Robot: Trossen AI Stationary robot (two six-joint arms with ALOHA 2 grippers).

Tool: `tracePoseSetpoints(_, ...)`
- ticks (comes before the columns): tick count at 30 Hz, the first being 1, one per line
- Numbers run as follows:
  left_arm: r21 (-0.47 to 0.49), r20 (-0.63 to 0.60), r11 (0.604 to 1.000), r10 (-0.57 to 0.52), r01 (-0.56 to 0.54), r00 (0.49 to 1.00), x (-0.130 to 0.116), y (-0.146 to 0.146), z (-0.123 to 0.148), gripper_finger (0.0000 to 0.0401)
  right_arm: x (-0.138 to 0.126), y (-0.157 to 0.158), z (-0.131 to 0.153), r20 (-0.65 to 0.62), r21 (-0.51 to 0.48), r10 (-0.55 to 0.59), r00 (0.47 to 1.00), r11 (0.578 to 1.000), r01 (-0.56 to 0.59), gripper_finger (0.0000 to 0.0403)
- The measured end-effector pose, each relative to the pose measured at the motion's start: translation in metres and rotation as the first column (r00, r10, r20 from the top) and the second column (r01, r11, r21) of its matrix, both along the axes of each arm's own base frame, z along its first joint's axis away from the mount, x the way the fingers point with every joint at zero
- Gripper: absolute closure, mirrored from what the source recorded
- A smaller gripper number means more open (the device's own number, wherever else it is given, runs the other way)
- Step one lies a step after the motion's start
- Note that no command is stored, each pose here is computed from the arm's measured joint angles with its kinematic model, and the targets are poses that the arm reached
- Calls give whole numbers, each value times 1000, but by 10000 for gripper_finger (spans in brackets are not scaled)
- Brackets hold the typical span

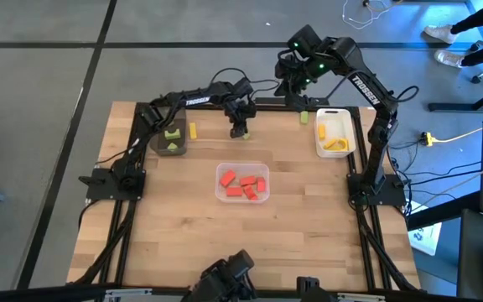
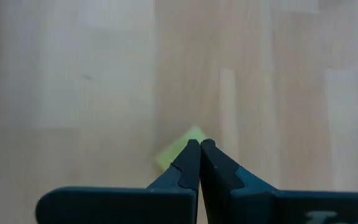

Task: Sort & place blocks by color
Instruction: Put the green block into the black bin

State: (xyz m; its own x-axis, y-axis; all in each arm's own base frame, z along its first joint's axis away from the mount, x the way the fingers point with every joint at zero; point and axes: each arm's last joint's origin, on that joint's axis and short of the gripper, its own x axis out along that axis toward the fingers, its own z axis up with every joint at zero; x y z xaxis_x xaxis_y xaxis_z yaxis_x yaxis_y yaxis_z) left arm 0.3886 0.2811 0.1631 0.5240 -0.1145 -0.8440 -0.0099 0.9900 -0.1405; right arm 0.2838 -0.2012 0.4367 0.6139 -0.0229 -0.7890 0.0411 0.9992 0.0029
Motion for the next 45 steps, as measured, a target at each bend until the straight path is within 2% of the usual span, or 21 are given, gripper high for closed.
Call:
tracePoseSetpoints(2,-33,11,999,10,-10,1000,-3,3,0,401,0,0,0,0,0,0,1000,1000,0,402)
tracePoseSetpoints(6,-27,10,1000,16,-16,1000,-4,5,1,401,0,0,0,-1,1,0,1000,1000,0,402)
tracePoseSetpoints(12,-69,36,998,1,1,999,-5,6,-2,401,0,0,0,-1,1,0,1000,1000,0,402)
tracePoseSetpoints(23,-245,53,964,119,-103,991,-15,20,-8,401,0,0,0,-2,2,0,1000,1000,0,402)
tracePoseSetpoints(27,-341,59,931,163,-133,985,-14,18,-7,401,0,0,0,-2,2,0,1000,1000,0,402)
tracePoseSetpoints(30,-339,17,919,220,-201,975,-14,19,-8,401,0,0,0,-2,1,0,1000,1000,0,402)
tracePoseSetpoints(36,-317,-2,920,240,-229,971,-14,20,-8,401,0,0,0,-2,1,1,1000,1000,-1,402)
tracePoseSetpoints(41,-344,-48,885,318,-315,947,-16,21,-9,401,0,0,0,-2,0,2,1000,1000,-2,402)
tracePoseSetpoints(45,-376,-108,816,431,-438,896,-20,27,-9,401,0,0,0,-2,0,2,1000,1000,-2,402)
